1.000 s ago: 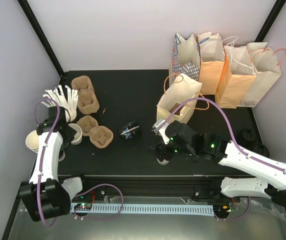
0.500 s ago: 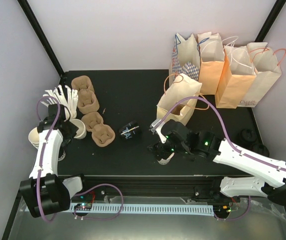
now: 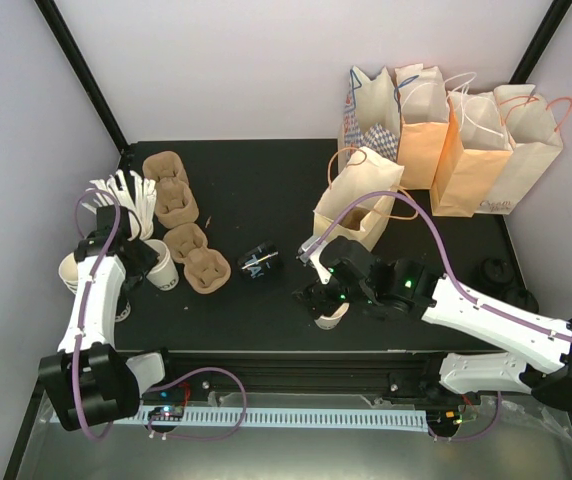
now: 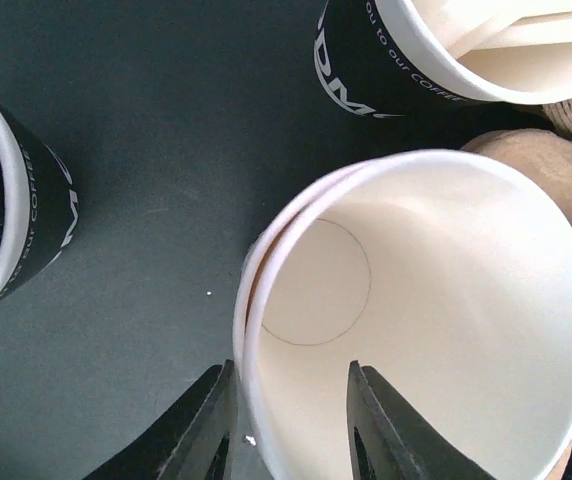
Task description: Pack the takeout coffee
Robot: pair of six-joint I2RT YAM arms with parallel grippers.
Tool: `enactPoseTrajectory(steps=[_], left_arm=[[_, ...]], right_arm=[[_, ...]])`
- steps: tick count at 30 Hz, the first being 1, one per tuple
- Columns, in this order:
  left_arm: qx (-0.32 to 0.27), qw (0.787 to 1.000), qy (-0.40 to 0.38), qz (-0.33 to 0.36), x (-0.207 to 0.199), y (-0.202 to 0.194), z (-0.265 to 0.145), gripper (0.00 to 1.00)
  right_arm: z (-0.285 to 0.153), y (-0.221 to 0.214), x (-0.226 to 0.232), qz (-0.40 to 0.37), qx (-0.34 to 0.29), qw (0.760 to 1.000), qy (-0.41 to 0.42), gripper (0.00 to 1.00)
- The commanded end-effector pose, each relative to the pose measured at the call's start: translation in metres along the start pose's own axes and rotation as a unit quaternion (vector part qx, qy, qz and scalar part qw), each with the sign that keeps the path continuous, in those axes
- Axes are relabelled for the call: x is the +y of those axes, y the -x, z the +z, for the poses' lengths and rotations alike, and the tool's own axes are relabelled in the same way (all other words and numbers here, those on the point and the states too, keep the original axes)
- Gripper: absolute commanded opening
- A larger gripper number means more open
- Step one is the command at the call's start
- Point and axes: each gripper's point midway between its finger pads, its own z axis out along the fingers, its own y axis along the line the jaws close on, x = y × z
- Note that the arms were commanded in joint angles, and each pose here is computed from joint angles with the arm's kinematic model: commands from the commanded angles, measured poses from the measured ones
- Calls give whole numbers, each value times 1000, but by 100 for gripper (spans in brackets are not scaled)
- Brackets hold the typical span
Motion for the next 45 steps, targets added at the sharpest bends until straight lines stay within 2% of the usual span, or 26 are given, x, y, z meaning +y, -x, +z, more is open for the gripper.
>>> enactPoseTrajectory(steps=[1,4,6,12,14,16,18,26,29,34,42,45], left_arm=[[99,994,46,-23,24,-43,9,34],[90,995,44,-21,22,-39,4,35],[87,995,42,-19,20,-37,0,41],[98,995,22,-27,13,-44,-10,42],[100,994,11,-32,9,-47,-15,47],[95,995,2,-31,4,-46,-24,61],[86,996,0,-29,1,-43,-34,67],[74,997,-19,-30,-7,-39,-62,68],[71,996,-42,-22,-18,-38,-74,78],[49,992,-111,38,-54,-31,-105,83],[29,983,-111,143,-85,-44,-144,86],[22,973,-125,194,-101,-57,-162,86]], right_arm=[[-6,16,2,-4,-24,1000,7,79],[-6,17,1,-3,-26,1000,7,79],[-5,18,1,-4,-26,1000,7,79],[-4,19,1,-5,-25,1000,8,79],[-4,19,0,-6,-25,1000,7,79],[-4,19,1,-6,-25,1000,7,79],[-3,18,1,-7,-23,1000,8,79],[-4,17,0,-6,-23,1000,7,80],[-4,17,-1,-6,-22,1000,5,80],[-8,21,-4,0,-25,1000,-1,80],[-31,31,-7,17,-45,999,-1,80],[-43,29,-10,28,-45,999,-6,80]])
